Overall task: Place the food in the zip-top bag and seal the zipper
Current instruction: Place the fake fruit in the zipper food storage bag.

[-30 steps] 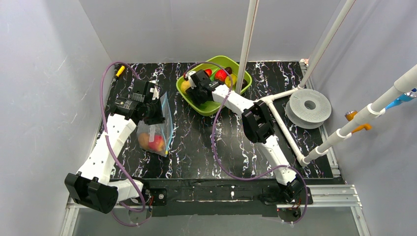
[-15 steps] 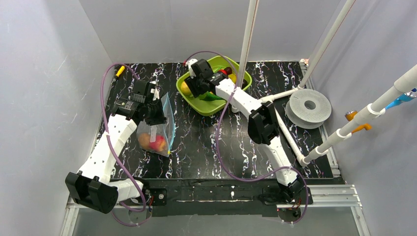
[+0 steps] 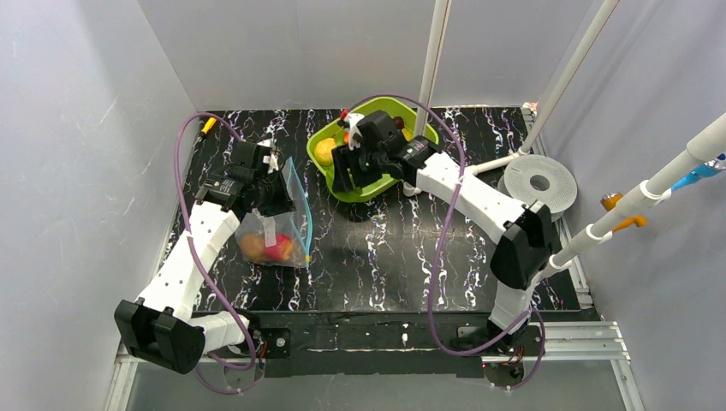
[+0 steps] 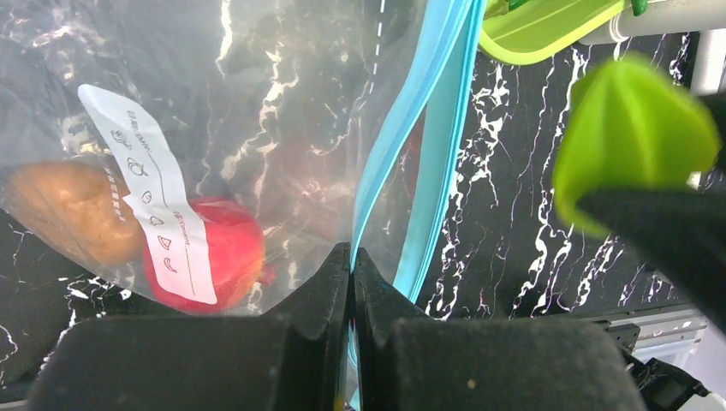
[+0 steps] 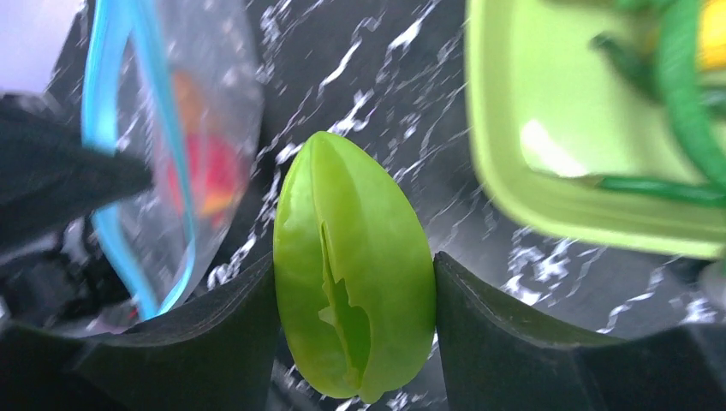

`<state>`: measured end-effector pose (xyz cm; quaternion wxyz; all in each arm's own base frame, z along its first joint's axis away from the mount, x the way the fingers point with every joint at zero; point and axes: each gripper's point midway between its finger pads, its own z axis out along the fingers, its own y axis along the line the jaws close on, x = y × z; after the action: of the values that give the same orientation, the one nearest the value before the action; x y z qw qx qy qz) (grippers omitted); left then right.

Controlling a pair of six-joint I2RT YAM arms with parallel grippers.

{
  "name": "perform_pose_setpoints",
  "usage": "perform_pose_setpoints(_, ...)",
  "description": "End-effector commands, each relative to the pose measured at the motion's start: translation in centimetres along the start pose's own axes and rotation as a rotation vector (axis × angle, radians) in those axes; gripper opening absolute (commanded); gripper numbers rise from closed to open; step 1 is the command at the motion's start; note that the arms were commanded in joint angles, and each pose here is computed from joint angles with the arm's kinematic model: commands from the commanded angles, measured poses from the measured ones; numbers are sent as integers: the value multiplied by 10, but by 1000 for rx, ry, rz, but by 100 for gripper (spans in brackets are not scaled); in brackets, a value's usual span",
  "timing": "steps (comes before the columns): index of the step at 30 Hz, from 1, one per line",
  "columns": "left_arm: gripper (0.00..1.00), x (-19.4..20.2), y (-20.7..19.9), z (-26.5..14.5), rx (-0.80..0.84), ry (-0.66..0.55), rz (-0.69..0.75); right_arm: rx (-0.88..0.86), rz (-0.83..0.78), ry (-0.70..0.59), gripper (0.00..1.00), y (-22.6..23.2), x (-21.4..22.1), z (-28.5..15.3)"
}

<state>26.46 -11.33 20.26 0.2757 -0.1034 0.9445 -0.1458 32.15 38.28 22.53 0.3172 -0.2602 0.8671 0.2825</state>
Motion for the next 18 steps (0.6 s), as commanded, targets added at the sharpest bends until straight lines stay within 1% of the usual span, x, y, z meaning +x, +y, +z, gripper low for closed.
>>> perform_pose_setpoints(1,0,-1,-3,2,20,-6,-5,-239,55,0,11,49,7,-37)
perform_pose_setpoints(6,0,-3,-4,0,26,-9,7,-393,43,20,10,96,22,-51)
perform_pose_setpoints(8,0,-2,-3,-1,27,-8,7,-453,36,-1,10,117,21,-55)
perform_pose_setpoints(10,0,1,-6,-2,45,1,-1,-524,64,-12,11,135,19,-53)
perform_pose_setpoints(11,0,3,-10,-4,69,7,-10,-546,94,15,11,140,19,-43)
perform_pose_setpoints(14,0,2,-13,-17,94,-17,-12,-477,136,58,10,134,19,-14)
perform_pose_setpoints(18,0,4,-20,-30,136,-21,-10,-381,181,79,10,119,22,6)
